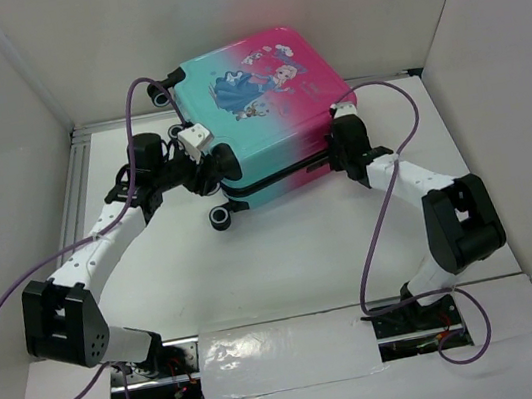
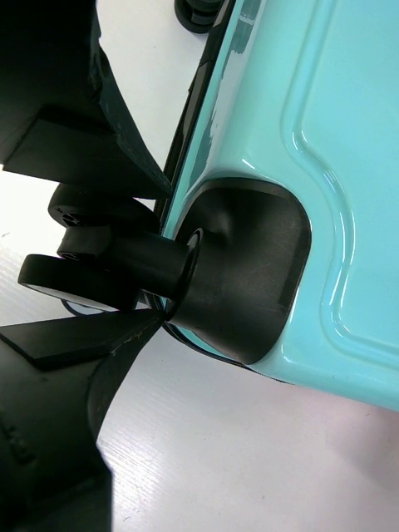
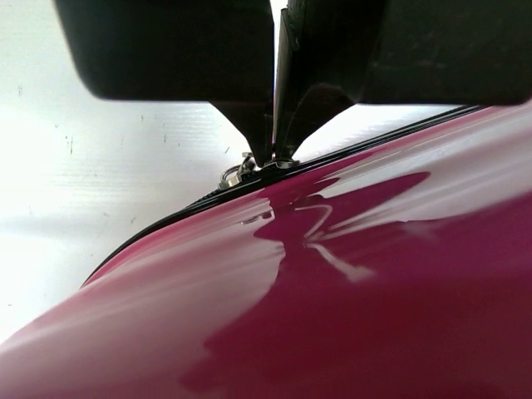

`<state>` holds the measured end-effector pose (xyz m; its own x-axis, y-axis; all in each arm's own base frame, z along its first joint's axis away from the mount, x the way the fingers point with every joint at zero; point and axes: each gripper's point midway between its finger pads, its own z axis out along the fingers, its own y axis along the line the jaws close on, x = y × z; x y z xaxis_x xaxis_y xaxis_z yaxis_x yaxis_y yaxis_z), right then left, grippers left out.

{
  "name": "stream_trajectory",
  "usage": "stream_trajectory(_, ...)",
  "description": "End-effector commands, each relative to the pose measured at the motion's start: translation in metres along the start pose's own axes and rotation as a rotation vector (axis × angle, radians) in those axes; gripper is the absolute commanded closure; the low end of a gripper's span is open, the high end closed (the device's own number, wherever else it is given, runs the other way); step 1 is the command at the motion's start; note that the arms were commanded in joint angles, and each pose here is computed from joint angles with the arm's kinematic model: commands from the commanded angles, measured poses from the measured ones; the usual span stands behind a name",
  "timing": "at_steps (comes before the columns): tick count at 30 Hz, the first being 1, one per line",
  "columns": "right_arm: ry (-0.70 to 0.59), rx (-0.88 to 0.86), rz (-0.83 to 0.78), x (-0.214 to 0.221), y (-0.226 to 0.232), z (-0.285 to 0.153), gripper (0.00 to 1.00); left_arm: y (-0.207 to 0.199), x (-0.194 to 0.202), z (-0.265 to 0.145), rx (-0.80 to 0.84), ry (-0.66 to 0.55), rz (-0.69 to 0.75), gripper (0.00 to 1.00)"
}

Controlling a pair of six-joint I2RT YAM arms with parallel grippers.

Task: Pack the luggage

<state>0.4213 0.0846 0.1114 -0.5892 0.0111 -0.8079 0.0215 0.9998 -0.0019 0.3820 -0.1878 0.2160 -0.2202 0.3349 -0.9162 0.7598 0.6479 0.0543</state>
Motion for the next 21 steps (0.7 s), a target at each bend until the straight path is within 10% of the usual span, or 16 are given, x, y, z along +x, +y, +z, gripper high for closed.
stream_trajectory(1,-0.048,0.011,-0.007,-0.021,0.002,0.003,0.95,0.014,0.017,0.007,-0.055,0.057,-0.034,0.35)
stream_trajectory(8,-0.03,-0.06,-0.004,-0.032,0.024,-0.033,0.34,0.017,0.016,0.006,-0.072,0.063,-0.035,0.3)
stream_trajectory(16,-0.257,-0.171,0.152,-0.105,0.032,-0.143,0.0,0.018,-0.007,-0.005,-0.098,0.022,-0.081,0.09)
stream_trajectory(21,-0.34,-0.146,0.192,-0.122,0.013,-0.187,0.0,0.025,-0.032,-0.021,-0.173,-0.027,-0.125,0.0)
